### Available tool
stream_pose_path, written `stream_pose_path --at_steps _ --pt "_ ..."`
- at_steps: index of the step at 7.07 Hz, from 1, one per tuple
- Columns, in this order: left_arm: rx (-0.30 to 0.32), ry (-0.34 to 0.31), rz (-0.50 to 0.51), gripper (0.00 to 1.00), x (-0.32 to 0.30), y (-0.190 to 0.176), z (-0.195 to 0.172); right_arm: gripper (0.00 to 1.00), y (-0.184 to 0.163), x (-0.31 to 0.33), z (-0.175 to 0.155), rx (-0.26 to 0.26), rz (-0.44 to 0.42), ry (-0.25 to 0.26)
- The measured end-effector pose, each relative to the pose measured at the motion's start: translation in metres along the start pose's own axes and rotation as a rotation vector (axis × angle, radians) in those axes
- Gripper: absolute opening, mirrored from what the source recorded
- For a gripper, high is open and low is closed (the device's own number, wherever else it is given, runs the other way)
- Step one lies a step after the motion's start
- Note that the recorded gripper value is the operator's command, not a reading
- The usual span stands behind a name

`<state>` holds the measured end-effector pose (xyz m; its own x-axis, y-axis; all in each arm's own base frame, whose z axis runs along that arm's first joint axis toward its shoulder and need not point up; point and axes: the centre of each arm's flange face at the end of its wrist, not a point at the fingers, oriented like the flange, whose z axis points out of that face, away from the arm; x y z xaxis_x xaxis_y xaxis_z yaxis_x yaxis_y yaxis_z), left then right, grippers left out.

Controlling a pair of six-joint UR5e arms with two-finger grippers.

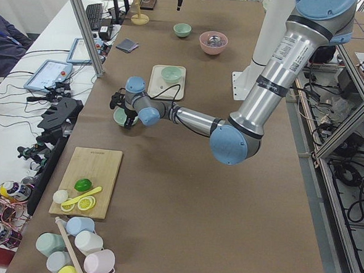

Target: Stack green bowls together

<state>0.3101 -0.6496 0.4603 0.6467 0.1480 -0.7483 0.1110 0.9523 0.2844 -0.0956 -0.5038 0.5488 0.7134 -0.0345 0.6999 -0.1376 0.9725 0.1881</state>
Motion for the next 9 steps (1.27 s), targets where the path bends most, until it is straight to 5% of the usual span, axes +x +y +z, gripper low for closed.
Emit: stream_pose_path --at_steps 9 --pt "0.015 -0.03 -0.02 0.33 0.027 -0.044 -0.001 0.99 0.001 -0.001 0.002 0.0 -0.003 0.005"
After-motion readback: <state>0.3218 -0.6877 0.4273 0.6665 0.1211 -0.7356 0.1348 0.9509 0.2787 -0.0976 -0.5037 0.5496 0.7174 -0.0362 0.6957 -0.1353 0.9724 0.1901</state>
